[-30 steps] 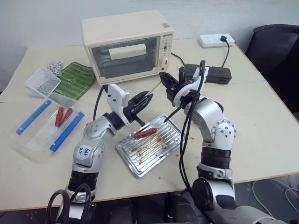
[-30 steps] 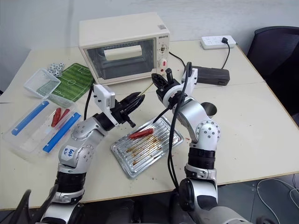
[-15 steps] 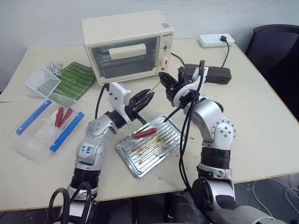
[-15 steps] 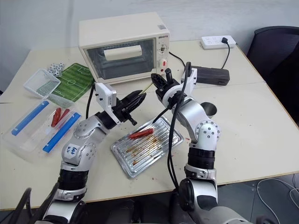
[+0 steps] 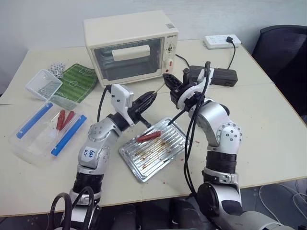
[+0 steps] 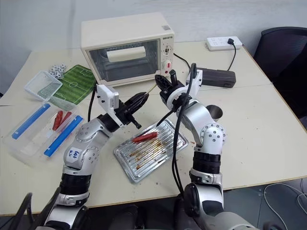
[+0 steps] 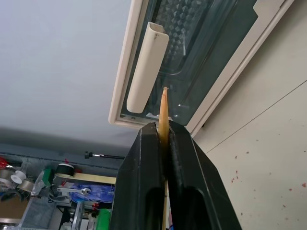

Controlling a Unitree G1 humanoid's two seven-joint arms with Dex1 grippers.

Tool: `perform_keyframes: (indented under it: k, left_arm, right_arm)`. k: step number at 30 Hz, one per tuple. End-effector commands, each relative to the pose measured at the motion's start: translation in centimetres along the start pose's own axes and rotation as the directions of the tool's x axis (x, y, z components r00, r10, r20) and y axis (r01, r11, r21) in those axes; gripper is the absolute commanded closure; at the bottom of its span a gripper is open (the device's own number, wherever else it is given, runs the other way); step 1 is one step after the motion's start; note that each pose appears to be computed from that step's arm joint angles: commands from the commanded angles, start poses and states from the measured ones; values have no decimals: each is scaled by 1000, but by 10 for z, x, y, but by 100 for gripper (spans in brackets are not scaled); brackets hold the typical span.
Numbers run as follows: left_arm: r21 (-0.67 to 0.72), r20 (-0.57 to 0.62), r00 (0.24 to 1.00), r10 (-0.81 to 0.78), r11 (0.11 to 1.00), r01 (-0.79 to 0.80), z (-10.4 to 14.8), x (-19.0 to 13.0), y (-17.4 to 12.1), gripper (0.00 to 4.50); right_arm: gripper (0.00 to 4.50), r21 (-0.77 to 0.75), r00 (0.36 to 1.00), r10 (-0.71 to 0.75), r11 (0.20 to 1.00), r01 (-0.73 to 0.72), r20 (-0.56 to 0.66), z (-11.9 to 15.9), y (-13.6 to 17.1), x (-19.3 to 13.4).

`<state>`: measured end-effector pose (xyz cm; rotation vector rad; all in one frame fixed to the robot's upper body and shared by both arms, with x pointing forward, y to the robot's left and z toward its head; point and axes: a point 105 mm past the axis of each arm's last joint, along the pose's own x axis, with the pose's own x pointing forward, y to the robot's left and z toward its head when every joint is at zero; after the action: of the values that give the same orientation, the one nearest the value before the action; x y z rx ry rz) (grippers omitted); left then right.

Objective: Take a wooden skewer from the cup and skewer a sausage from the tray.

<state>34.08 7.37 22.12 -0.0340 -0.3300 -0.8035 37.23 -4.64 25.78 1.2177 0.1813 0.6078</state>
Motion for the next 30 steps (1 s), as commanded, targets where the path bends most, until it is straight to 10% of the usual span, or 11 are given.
perform_keyframes:
  k: [1,8,10,13,17,22,30]
  left_arm:
    - [41,37,999,6,999,-8,13,0,3,450]
    - [68,29,999,23,997,-25,18,-6,9,450]
    - [89,6,1000,25,996,-25,20,-14,14,450]
    - [125,-35,999,29,992,-25,24,-30,22,450]
    - [163,-104,994,39,986,-22,29,-57,26,450]
    - [182,-225,974,35,983,7,30,-99,17,450]
    - [203,-323,936,140,976,-76,31,-144,13,450]
  right_arm:
    - [309,2,997,78,997,-78,4,0,18,-2]
    - [76,-182,997,78,980,-81,-21,6,21,-4]
    - [76,-351,995,85,931,-98,-52,13,24,-6]
    - [76,-613,986,87,774,-155,-139,19,30,-8]
    - [76,-872,936,-3,364,-326,-351,1,22,-14]
    - [76,-811,804,-123,17,-585,-582,-26,1,-23]
    - [2,-605,602,-229,-68,-793,-765,-59,-29,-38]
